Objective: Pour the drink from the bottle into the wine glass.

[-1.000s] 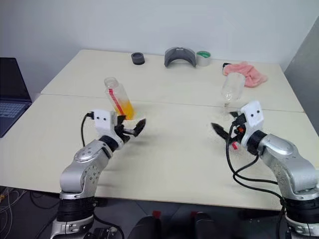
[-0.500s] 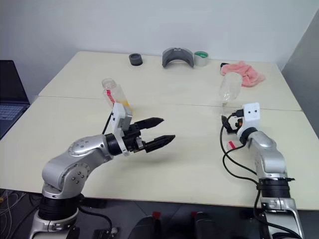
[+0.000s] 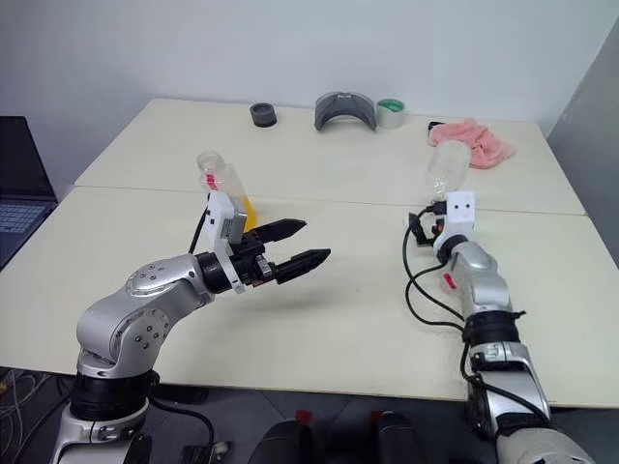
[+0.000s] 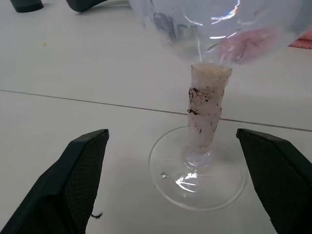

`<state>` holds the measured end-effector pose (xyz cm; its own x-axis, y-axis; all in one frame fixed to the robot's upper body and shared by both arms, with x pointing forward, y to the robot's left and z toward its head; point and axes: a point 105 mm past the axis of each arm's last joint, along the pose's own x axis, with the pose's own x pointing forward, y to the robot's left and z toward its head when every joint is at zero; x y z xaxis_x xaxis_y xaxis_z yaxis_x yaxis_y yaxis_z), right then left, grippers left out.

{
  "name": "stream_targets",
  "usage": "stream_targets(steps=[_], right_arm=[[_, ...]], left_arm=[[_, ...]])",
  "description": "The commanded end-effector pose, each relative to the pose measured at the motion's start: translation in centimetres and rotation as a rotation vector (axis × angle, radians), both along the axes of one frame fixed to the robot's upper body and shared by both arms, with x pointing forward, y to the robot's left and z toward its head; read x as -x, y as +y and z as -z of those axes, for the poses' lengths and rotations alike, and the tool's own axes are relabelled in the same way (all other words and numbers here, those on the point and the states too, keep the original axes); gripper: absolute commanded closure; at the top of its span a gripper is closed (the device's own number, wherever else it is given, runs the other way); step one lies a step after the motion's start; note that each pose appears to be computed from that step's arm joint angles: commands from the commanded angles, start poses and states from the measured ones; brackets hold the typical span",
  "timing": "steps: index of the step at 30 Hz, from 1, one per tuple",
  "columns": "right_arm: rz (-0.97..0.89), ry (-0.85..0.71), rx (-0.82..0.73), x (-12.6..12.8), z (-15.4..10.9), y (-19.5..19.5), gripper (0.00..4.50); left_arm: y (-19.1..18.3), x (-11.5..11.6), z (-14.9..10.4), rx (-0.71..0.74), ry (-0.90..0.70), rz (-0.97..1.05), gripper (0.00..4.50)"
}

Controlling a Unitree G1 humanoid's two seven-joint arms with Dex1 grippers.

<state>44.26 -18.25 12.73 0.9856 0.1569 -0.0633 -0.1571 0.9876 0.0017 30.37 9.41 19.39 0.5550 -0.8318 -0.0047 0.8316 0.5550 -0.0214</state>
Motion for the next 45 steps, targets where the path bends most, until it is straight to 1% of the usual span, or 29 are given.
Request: stream_targets(steps=[1,5,8,10,12,16,17,19,21,22,24,26,29,32,33,35,36,39,41,45], right_arm=[[0.051,-0.077,-0.006,-0.9,-2.0,-0.7,0.00],[0.110,-0.073,-0.046,-2.0,-2.1,-1.1,0.00],[0.116,-0.065,-0.084,-2.3,-2.0,-0.9,0.00],[0.116,-0.063,-0.110,-2.5,-2.0,-0.9,0.38],[0.110,-0.070,-0.124,-2.5,-2.2,-0.8,0.96],[0.104,-0.087,-0.125,-2.6,-2.5,-0.7,2.41],[0.104,-0.087,-0.123,-2.6,-2.5,-0.7,2.68],[0.101,-0.094,-0.110,-2.6,-2.5,-0.7,3.48],[0.091,-0.103,-0.089,-2.5,-2.6,-0.6,4.12],[0.071,-0.115,-0.067,-2.5,-2.8,-0.2,4.36],[-0.017,-0.146,0.001,-2.5,-3.5,1.6,4.36],[-0.181,-0.195,0.029,-2.1,-4.6,5.4,4.36],[-0.509,-0.250,0.071,0.3,-5.2,13.0,4.36],[-0.700,-0.262,0.052,2.8,-5.0,17.2,4.36],[-0.728,-0.262,0.044,3.3,-5.0,17.7,4.36],[-0.811,-0.254,0.041,4.6,-4.5,19.4,4.36],[-0.856,-0.242,0.052,5.3,-4.0,20.2,4.36],[-0.916,-0.211,0.075,6.3,-2.9,21.1,4.36],[-0.921,-0.194,0.062,6.4,-2.4,21.2,4.36],[-0.904,-0.159,0.089,6.0,-1.1,20.7,4.36]], left_arm=[[0.0,0.5,-1.3,0.014,-0.052,-0.003,0.01],[0.1,0.4,-1.4,0.005,-0.057,-0.014,0.01],[0.2,0.4,-1.4,0.002,-0.059,-0.015,0.01],[0.4,0.4,-1.4,0.003,-0.052,-0.024,0.00],[0.6,0.2,-1.4,0.005,-0.044,-0.035,0.00],[0.7,0.2,-1.4,0.001,-0.042,-0.040,0.00],[0.7,0.3,-1.4,0.001,-0.041,-0.041,0.00],[0.8,0.3,-1.3,-0.001,-0.038,-0.043,0.00],[0.9,0.4,-1.2,-0.003,-0.033,-0.045,0.00],[1.0,0.5,-1.1,0.000,-0.029,-0.050,0.00],[1.2,1.0,-0.8,0.025,-0.004,-0.059,0.00],[1.8,2.1,-0.2,0.040,0.003,-0.100,0.00],[3.8,4.3,1.4,0.006,-0.002,-0.223,0.00],[4.8,6.5,2.6,-0.006,0.026,-0.298,0.00],[5.0,6.9,2.7,-0.008,0.027,-0.315,0.00],[5.4,8.2,3.3,0.013,0.060,-0.379,0.00],[5.6,9.1,3.8,0.001,0.069,-0.406,0.00],[6.0,10.9,4.6,-0.024,0.085,-0.456,0.00],[6.2,11.6,4.9,-0.035,0.082,-0.488,0.00],[6.9,11.9,5.0,-0.040,0.058,-0.539,0.00]])
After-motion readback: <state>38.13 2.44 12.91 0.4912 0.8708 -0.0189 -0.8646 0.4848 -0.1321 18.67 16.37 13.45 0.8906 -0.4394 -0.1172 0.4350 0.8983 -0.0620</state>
